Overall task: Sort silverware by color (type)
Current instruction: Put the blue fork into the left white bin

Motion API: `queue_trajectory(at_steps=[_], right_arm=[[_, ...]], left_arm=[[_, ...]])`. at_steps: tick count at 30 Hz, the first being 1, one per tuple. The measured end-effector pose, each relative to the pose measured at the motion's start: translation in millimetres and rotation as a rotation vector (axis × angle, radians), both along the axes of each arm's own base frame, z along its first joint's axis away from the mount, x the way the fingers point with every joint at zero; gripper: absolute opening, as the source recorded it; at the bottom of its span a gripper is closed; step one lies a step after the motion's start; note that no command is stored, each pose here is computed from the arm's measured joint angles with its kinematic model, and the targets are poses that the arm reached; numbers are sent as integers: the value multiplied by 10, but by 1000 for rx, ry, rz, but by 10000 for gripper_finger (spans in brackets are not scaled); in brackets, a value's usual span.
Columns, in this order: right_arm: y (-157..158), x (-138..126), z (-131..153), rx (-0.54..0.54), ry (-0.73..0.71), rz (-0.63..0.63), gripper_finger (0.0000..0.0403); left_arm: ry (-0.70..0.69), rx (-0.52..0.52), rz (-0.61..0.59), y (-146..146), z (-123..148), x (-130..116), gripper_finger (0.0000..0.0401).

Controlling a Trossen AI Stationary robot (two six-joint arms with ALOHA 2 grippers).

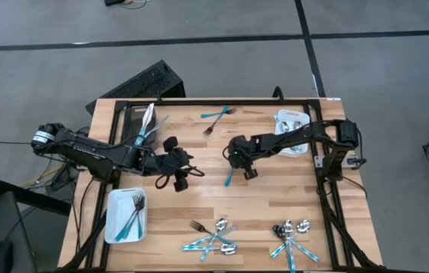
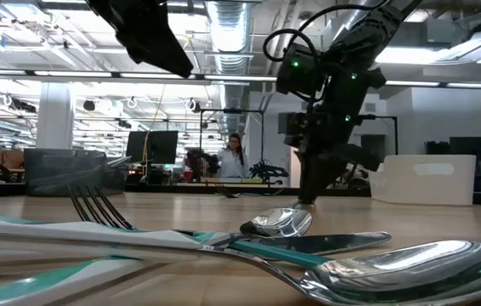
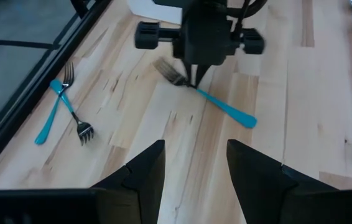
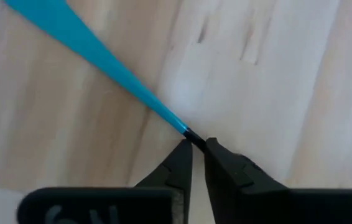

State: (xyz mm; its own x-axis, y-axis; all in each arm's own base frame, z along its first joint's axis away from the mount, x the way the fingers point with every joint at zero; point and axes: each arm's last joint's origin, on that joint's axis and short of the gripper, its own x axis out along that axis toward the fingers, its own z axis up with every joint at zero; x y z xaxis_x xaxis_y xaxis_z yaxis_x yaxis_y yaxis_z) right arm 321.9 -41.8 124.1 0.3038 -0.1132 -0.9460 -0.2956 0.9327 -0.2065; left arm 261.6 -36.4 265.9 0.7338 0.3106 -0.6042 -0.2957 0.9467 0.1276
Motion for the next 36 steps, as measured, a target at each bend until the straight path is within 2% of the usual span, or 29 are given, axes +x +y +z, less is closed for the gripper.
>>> queue_trajectory(at_steps=[6, 11, 18, 21, 25, 30, 33, 36], right_arm=[[47, 13, 112, 149, 32, -120, 27], [74, 72, 220, 175, 33, -180, 25], [160, 164, 382, 142, -23, -48, 118], [175, 151, 368, 131, -3, -9, 158], [191, 162, 280, 126, 29, 9, 177], [173, 211, 189, 130, 29, -21, 152], [167, 221, 132, 137, 50, -48, 108], [191, 206, 127, 141, 67, -79, 44]], left_arm=[[0, 1, 0, -1, 0, 0, 159], [0, 1, 0, -1, 0, 0, 159], [4, 1, 0, 0, -3, -3, 159], [5, -3, 3, 0, -7, -5, 159], [11, -7, 6, 3, -101, -21, 159], [3, -22, 48, 13, -224, -47, 159], [-1, -31, 59, 16, -271, -56, 159], [-19, -42, 68, 17, -312, -59, 159]])
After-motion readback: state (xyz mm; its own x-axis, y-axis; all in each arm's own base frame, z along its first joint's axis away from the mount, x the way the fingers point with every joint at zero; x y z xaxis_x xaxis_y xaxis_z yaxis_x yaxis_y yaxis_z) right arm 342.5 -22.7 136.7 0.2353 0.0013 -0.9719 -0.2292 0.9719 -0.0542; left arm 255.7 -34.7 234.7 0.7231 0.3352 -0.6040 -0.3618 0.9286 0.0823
